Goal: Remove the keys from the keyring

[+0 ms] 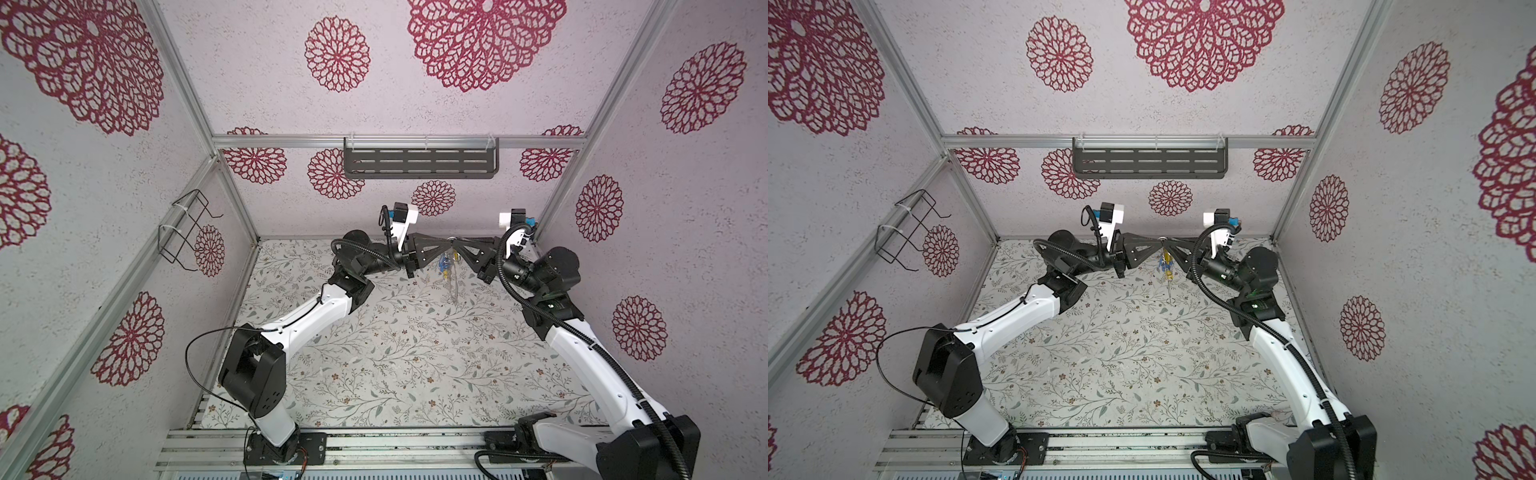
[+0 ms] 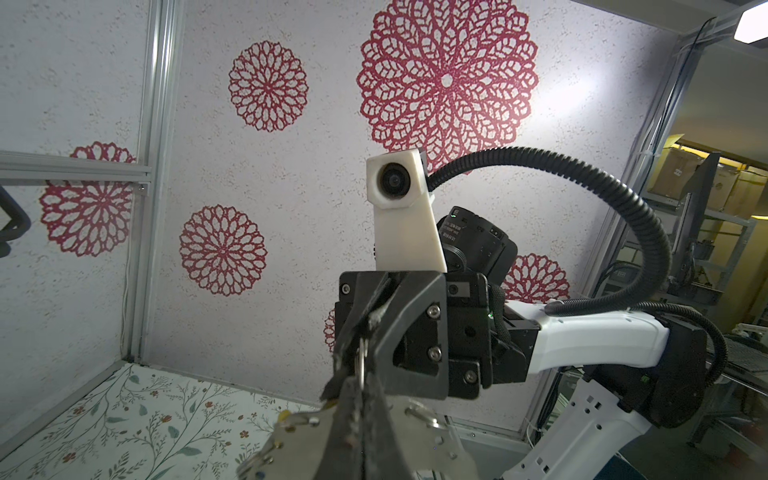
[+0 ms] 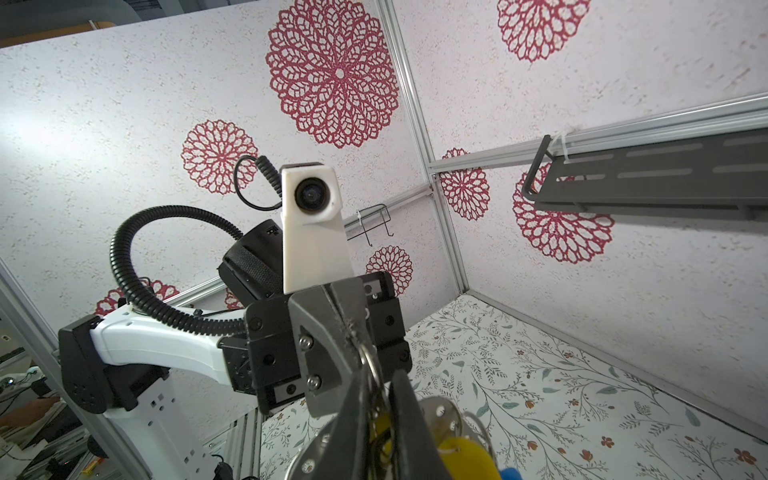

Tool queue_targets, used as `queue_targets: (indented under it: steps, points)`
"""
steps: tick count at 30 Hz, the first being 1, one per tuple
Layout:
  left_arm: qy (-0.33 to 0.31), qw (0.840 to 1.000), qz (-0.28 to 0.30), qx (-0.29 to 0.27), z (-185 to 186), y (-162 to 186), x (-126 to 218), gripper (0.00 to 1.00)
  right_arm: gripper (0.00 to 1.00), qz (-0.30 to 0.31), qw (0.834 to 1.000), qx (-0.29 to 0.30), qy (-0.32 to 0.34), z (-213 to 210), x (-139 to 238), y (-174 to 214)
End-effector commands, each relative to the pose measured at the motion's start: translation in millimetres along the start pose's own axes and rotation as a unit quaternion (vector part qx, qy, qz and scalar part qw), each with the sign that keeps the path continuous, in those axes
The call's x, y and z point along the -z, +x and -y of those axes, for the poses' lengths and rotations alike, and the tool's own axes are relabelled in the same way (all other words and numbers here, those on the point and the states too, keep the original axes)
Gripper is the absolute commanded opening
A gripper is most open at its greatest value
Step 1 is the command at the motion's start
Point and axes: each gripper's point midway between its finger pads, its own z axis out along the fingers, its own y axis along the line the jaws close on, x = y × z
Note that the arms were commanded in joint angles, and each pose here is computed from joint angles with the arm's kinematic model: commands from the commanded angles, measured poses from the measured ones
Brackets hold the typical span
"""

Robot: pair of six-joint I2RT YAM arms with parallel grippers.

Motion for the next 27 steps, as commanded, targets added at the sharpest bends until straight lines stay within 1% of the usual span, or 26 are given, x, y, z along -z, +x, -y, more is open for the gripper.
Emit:
queue_targets:
  steps: [1,4,8,11,12,14,15,17,18,19,20,22,24,25,27]
  points:
    - [0.025,0.999,0.021,-0.027,13.4,-17.4,-6.7,0.00,0.08,-0.005,0.999,0.004,-0.039,-18.7,-6.3,2.0]
    - [0.024,0.999,0.021,-0.028,12.8,-16.5,-6.0,0.00,0.00,-0.003,0.999,0.005,-0.038,-18.3,-6.6,1.5]
    - [0.020,0.999,0.014,-0.029,8.7,-10.6,-3.7,0.00,0.00,-0.004,0.999,0.007,-0.037,-19.5,-6.0,1.3]
    - [0.013,0.999,-0.004,-0.032,1.2,0.0,2.7,0.01,0.00,-0.017,0.999,0.027,-0.007,-11.1,-4.7,6.4]
    - [0.011,0.999,-0.013,-0.039,-0.8,3.8,6.2,0.06,0.00,-0.027,0.999,0.038,0.009,-6.2,-4.0,9.4]
    - [-0.003,0.997,-0.044,-0.062,-7.1,15.8,20.3,0.27,0.00,-0.054,0.995,0.070,0.049,5.2,-0.8,17.7]
    - [-0.010,0.995,-0.064,-0.076,-9.6,23.1,27.6,0.34,0.00,-0.071,0.992,0.085,0.065,10.3,1.1,24.1]
    - [-0.035,0.984,-0.135,-0.115,-17.2,44.7,43.4,0.41,0.00,-0.116,0.978,0.136,0.112,25.5,6.5,40.6]
    - [-0.052,0.974,-0.173,-0.134,-22.1,54.5,49.9,0.42,0.00,-0.137,0.970,0.157,0.129,31.4,8.8,49.0]
    - [-0.064,0.962,-0.223,-0.143,-26.4,68.8,57.8,0.42,0.00,-0.160,0.959,0.182,0.144,37.2,10.7,58.3]
    - [-0.067,0.951,-0.263,-0.148,-28.5,79.3,64.3,0.42,0.00,-0.180,0.951,0.203,0.150,40.6,11.6,66.3]
    - [-0.067,0.935,-0.322,-0.136,-32.9,96.3,75.3,0.41,0.00,-0.206,0.939,0.227,0.154,45.4,12.0,77.7]
    - [-0.061,0.926,-0.349,-0.133,-35.4,103.1,79.0,0.39,0.00,-0.218,0.934,0.241,0.150,46.5,11.7,82.9]
    - [-0.056,0.924,-0.355,-0.130,-35.6,106.7,78.7,0.39,0.00,-0.220,0.933,0.246,0.144,44.8,11.3,84.4]
    - [-0.045,0.925,-0.355,-0.129,-35.2,107.8,76.9,0.39,0.00,-0.221,0.933,0.250,0.133,41.0,9.6,85.3]
